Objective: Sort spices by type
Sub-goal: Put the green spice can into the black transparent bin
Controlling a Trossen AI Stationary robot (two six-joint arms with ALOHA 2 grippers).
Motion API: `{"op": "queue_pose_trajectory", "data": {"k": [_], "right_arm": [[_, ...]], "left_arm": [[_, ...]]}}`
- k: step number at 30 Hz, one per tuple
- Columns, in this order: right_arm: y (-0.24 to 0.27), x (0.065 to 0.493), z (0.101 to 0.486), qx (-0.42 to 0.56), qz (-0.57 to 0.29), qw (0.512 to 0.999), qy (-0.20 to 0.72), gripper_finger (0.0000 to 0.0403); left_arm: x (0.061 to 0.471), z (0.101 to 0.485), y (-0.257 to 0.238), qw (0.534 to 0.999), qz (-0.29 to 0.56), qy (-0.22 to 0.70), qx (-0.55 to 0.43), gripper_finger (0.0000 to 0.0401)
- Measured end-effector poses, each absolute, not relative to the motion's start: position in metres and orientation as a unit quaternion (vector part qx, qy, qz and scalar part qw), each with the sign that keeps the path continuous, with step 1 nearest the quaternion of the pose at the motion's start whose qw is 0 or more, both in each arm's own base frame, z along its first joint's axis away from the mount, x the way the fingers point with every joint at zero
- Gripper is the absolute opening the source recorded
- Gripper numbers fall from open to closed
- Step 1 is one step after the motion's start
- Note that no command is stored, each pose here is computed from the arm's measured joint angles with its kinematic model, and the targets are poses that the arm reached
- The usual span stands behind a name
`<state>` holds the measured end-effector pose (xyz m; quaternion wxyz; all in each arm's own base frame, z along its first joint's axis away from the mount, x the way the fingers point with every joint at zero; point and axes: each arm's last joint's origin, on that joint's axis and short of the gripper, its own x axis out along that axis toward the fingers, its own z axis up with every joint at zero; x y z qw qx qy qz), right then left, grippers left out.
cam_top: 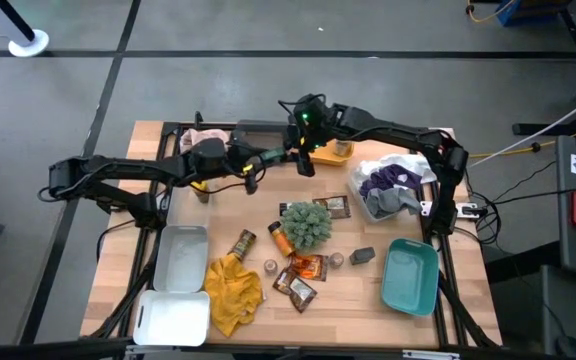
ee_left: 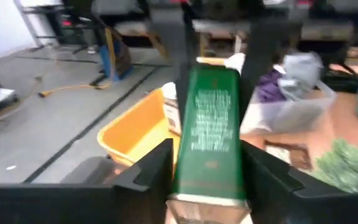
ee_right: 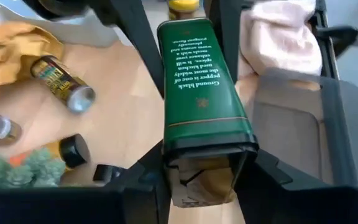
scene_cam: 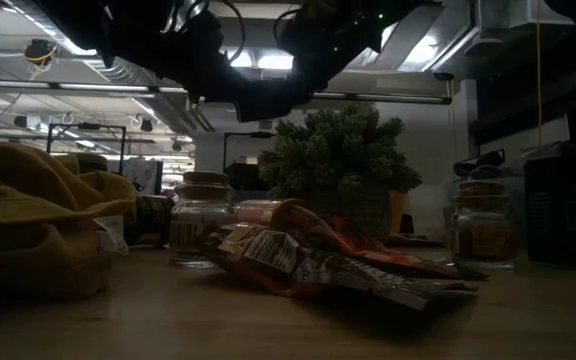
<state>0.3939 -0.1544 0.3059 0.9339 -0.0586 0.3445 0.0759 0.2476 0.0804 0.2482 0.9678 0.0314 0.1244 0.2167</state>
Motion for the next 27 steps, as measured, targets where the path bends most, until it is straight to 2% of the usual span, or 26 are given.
{"op": "queue_pose_trajectory", "data": {"k": [5,9,16,27], "right_arm": [[-0.156,0.394,0.305,-0.068,0.055,0.932,0.352,0.0131],[-0.162,0.392,0.305,-0.108,0.008,0.922,0.373,0.0131],[-0.184,0.387,0.308,-0.181,-0.1,0.897,0.391,0.0131],[-0.219,0.383,0.276,-0.167,-0.133,0.869,0.446,0.0131]], "left_arm": [[0.246,0.246,0.082,0.955,0.257,0.143,0.035,0.021],[0.245,0.247,0.083,0.954,0.261,0.143,0.038,0.0232],[0.24,0.25,0.082,0.953,0.255,0.151,0.059,0.0231],[0.233,0.235,0.084,0.937,0.261,0.229,0.033,0.0232]]}}
